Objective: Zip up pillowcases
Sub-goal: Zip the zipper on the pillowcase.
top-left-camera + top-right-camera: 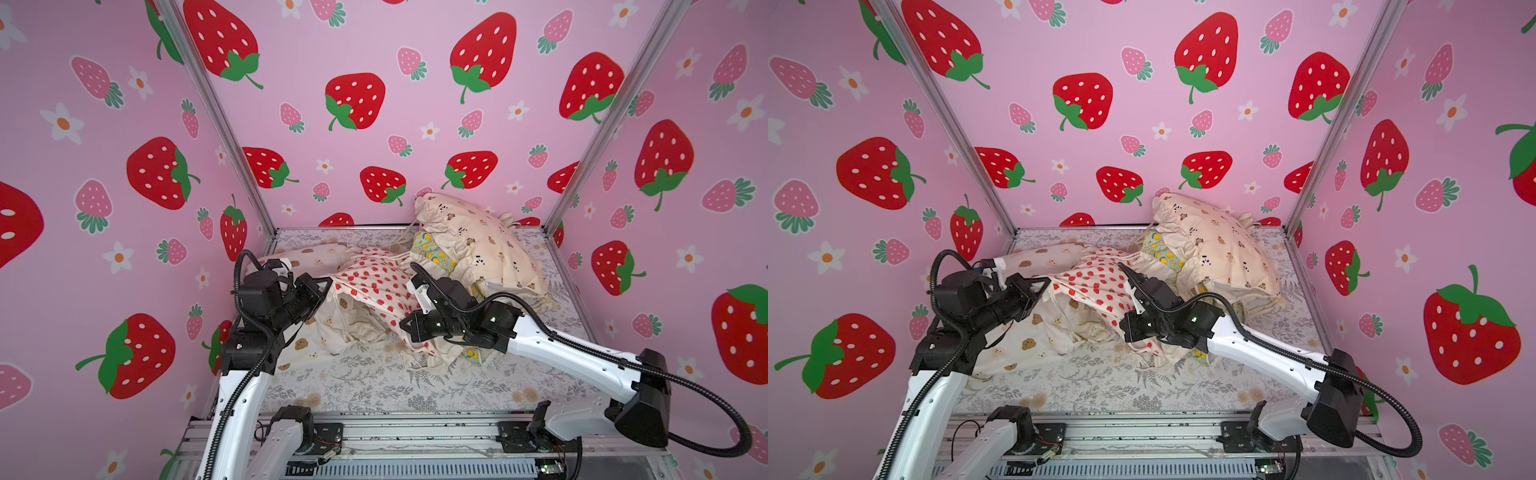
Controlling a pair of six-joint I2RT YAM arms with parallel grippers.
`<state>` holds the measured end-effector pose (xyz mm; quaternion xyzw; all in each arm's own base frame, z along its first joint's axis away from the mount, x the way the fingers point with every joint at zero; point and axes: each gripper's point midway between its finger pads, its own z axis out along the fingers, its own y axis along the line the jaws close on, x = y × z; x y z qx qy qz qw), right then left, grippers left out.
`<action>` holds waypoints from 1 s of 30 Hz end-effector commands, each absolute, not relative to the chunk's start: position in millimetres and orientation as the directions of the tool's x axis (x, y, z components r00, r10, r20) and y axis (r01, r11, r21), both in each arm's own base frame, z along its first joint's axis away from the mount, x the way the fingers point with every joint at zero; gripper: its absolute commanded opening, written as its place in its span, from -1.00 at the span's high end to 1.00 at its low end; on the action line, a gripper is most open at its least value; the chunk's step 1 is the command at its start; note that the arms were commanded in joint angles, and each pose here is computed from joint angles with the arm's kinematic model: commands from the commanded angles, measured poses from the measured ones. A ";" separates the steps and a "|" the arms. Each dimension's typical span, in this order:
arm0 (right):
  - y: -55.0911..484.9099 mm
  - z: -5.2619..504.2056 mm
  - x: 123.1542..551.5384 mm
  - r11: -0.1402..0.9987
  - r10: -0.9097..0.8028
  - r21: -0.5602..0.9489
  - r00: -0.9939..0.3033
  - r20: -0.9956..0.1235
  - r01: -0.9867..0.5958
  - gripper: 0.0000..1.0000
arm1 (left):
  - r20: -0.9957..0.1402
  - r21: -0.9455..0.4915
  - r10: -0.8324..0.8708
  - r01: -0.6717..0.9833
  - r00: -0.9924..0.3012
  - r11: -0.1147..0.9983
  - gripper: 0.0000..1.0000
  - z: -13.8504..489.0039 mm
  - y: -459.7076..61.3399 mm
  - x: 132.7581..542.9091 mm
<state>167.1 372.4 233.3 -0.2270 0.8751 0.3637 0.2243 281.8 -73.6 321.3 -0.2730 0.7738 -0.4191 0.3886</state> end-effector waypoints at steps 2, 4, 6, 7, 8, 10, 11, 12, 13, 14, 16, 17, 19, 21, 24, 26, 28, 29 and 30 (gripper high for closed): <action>345.1 203.6 154.9 0.712 -0.268 0.505 -0.854 -0.446 -0.487 1.00 | -0.436 -0.875 -0.798 -0.011 -0.417 0.484 1.00 368.9 -52.8 288.7; 348.4 200.1 154.2 0.707 -0.272 0.511 -0.855 -0.441 -0.489 1.00 | -0.426 -0.881 -0.801 -0.008 -0.421 0.473 1.00 366.9 -54.1 287.5; 354.2 197.3 155.3 0.705 -0.280 0.512 -0.855 -0.437 -0.492 1.00 | -0.389 -0.898 -0.811 -0.016 -0.436 0.439 1.00 359.6 -57.2 286.0; 357.8 196.4 156.2 0.703 -0.284 0.509 -0.853 -0.438 -0.496 1.00 | -0.366 -0.909 -0.814 -0.016 -0.450 0.417 1.00 354.9 -60.4 284.8; 361.4 196.3 156.8 0.700 -0.290 0.506 -0.848 -0.443 -0.504 1.00 | -0.352 -0.916 -0.817 -0.011 -0.457 0.401 1.00 352.8 -62.6 283.2; 364.7 189.9 159.3 0.719 -0.303 0.476 -0.845 -0.441 -0.506 1.00 | -0.331 -0.922 -0.827 -0.029 -0.454 0.385 1.00 344.1 -62.2 278.1; 365.0 184.9 160.0 0.731 -0.309 0.460 -0.846 -0.435 -0.504 1.00 | -0.331 -0.921 -0.833 -0.039 -0.443 0.387 1.00 340.8 -59.9 276.1; 365.4 178.2 159.5 0.740 -0.318 0.449 -0.849 -0.423 -0.501 1.00 | -0.332 -0.919 -0.837 -0.052 -0.434 0.392 1.00 337.5 -57.9 273.3; 365.9 172.7 158.9 0.745 -0.322 0.446 -0.854 -0.410 -0.495 1.00 | -0.332 -0.917 -0.838 -0.061 -0.433 0.394 1.00 333.8 -57.1 271.7; 367.2 170.4 158.5 0.743 -0.324 0.450 -0.855 -0.406 -0.495 1.00 | -0.328 -0.918 -0.838 -0.063 -0.437 0.392 1.00 331.4 -58.0 270.7; 370.5 172.4 155.8 0.730 -0.328 0.457 -0.848 -0.417 -0.507 1.00 | -0.316 -0.919 -0.840 -0.077 -0.441 0.386 1.00 324.3 -58.1 269.7; 370.5 173.9 155.7 0.730 -0.326 0.455 -0.845 -0.424 -0.511 0.83 | -0.314 -0.919 -0.841 -0.080 -0.441 0.386 1.00 321.8 -58.1 269.7; 367.6 178.4 155.0 0.729 -0.324 0.452 -0.841 -0.434 -0.514 0.64 | -0.305 -0.919 -0.841 -0.093 -0.447 0.383 1.00 314.8 -58.6 270.8; 360.3 180.9 155.0 0.739 -0.310 0.446 -0.842 -0.441 -0.506 0.46 | -0.305 -0.916 -0.836 -0.098 -0.457 0.388 1.00 311.1 -59.4 271.3; 345.2 187.0 155.0 0.754 -0.272 0.443 -0.845 -0.461 -0.485 0.19 | -0.305 -0.916 -0.831 -0.097 -0.465 0.390 1.00 309.5 -60.7 271.3; 331.0 183.7 161.4 0.785 -0.232 0.432 -0.857 -0.460 -0.444 0.01 | -0.309 -0.915 -0.829 -0.093 -0.466 0.394 1.00 309.2 -61.0 270.3; 318.7 171.4 168.9 0.807 -0.178 0.455 -0.890 -0.419 -0.376 -0.19 | -0.310 -0.913 -0.826 -0.095 -0.470 0.397 1.00 307.6 -61.4 269.1; 315.3 166.9 172.6 0.812 -0.159 0.465 -0.900 -0.405 -0.353 -0.23 | -0.310 -0.912 -0.825 -0.096 -0.472 0.398 1.00 306.7 -61.7 268.8; 314.3 164.2 176.9 0.810 -0.143 0.477 -0.905 -0.401 -0.340 -0.30 | -0.308 -0.911 -0.822 -0.099 -0.479 0.399 1.00 305.0 -62.7 267.6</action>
